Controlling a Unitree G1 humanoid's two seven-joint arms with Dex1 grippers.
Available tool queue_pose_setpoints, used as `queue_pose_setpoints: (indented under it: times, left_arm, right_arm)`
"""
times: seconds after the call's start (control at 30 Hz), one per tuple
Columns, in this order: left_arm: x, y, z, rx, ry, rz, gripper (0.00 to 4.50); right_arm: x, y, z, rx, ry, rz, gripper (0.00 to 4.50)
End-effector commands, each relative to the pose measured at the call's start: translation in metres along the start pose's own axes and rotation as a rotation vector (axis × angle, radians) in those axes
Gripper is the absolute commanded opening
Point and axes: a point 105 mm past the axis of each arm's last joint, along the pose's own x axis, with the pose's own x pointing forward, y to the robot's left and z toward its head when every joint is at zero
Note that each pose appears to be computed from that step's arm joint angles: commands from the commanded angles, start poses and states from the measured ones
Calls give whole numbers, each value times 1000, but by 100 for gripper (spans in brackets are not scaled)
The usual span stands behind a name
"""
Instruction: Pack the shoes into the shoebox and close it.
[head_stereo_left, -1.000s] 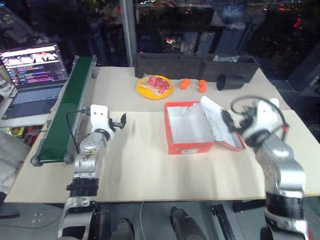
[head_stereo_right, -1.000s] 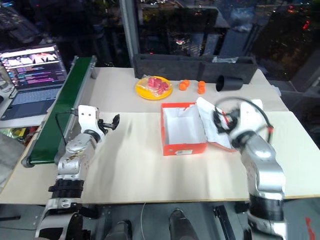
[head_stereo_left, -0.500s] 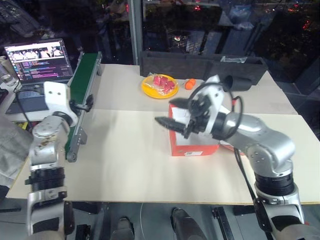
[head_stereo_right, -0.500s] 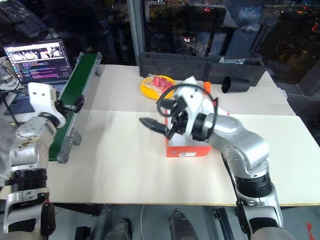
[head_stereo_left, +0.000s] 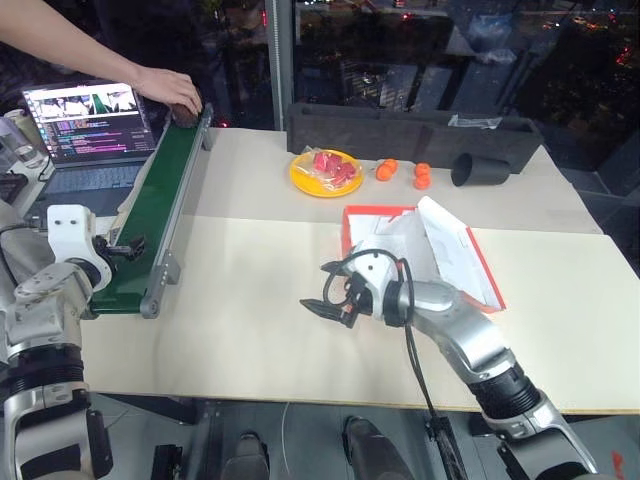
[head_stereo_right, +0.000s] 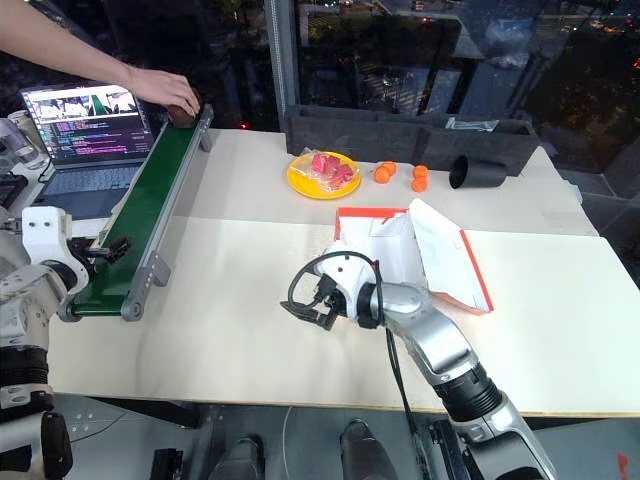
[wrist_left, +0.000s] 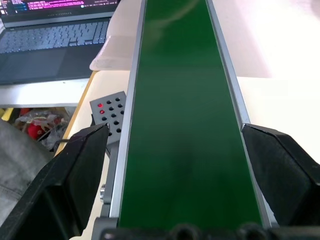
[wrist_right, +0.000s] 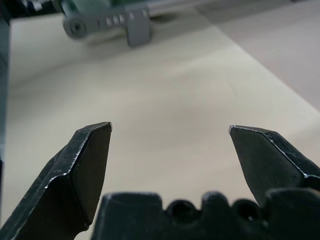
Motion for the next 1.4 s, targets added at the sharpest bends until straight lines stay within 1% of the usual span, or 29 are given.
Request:
queue_pose_setpoints:
  times: [0.03,0.27,0.5,0.6,0.7,0.9,1.17,1.4]
  left_arm:
    - [1,0,16,-5,-35,-4,450]
    - [7,-6,17,-4,-17,-9,450]
    - [12,-7,15,17,2,-12,450]
    - [13,-5,15,18,9,-4,450]
    - [14,-8,18,34,12,-18,450]
    - [16,-9,19,36,11,-18,450]
    - [18,-8,19,57,12,-8,450]
    - [20,-6,20,62,11,-6,450]
  right_arm:
    - [-1,-5,25,-62,-88,-44,446]
    - [-3,-13,27,-57,-97,-99,446]
    - [-6,-13,26,-40,-97,-115,446]
    - [-7,-14,23,-20,-91,-124,446]
    - [-10,-10,13,-32,-48,-118,446]
    - [-14,-10,7,-16,-33,-144,446]
    - [-13,-11,4,-20,-24,-157,446]
    - [-13,-12,7,-15,-40,-162,446]
